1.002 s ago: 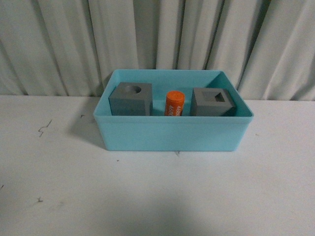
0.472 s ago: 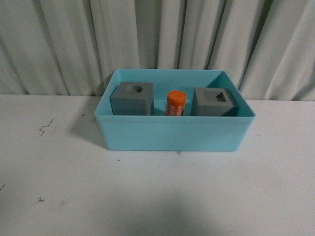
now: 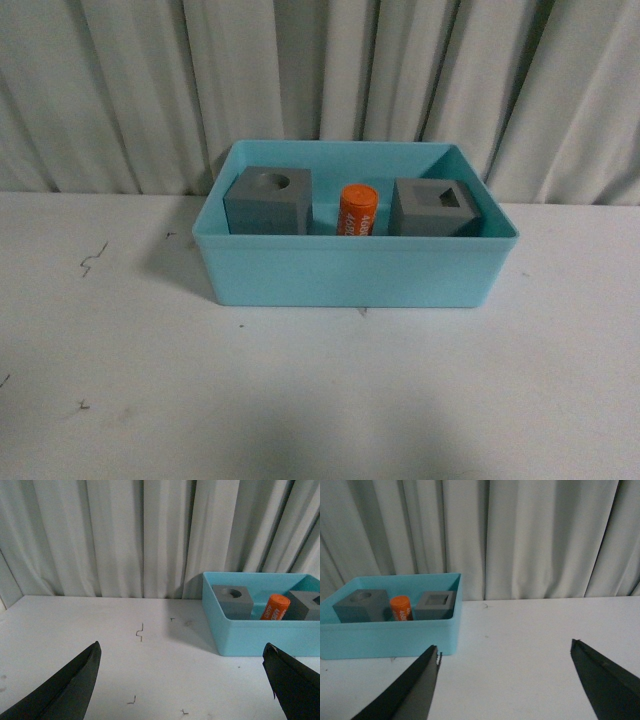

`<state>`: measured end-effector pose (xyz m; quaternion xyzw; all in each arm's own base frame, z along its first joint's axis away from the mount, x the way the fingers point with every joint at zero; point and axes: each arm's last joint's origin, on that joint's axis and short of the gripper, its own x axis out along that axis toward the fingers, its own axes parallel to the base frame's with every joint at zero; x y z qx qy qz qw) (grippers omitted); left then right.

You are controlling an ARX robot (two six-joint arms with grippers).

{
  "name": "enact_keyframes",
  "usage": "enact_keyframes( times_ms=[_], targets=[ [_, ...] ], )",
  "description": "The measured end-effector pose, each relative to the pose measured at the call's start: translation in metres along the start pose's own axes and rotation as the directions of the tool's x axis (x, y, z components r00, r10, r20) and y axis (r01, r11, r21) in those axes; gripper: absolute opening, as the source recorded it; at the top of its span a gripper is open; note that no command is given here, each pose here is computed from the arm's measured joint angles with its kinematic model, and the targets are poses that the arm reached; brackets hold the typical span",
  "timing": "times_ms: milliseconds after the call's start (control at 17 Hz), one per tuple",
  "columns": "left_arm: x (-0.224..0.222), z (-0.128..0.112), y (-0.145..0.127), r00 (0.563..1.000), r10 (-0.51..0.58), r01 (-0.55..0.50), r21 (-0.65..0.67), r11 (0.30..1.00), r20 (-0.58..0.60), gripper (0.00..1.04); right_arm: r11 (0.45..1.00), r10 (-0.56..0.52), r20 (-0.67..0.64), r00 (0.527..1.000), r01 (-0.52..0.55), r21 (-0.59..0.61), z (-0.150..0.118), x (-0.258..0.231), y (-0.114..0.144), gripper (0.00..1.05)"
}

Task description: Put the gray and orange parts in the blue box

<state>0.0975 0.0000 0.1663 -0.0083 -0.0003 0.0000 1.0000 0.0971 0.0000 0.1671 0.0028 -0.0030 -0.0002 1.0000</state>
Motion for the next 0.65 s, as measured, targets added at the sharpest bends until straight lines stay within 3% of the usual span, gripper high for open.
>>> enact_keyframes(
  times_ms=[59, 118, 177, 648],
  targets=[
    [0.0, 0.0, 0.0, 1.0, 0.0, 0.0, 0.0, 1.0, 0.0, 0.98, 1.0, 0.0, 0.0, 1.0, 0.0, 0.0, 0.0, 0.0, 0.0, 0.86],
    [0.0, -0.0001, 0.0, 1.0, 0.0, 0.0, 0.0, 1.0, 0.0, 0.98, 1.0, 0.0, 0.0, 1.0, 0.0, 0.0, 0.0, 0.0, 0.0, 0.97],
    [0.0, 0.0, 0.0, 1.0, 0.0, 0.0, 0.0, 1.0, 0.0, 0.98, 1.0, 0.0, 0.0, 1.0, 0.0, 0.0, 0.0, 0.0, 0.0, 0.99],
    [0.0, 0.0, 0.0, 1.0, 0.0, 0.0, 0.0, 1.0, 0.0, 0.98, 1.0, 0.0, 0.0, 1.0, 0.0, 0.0, 0.0, 0.0, 0.0, 0.98]
  ],
)
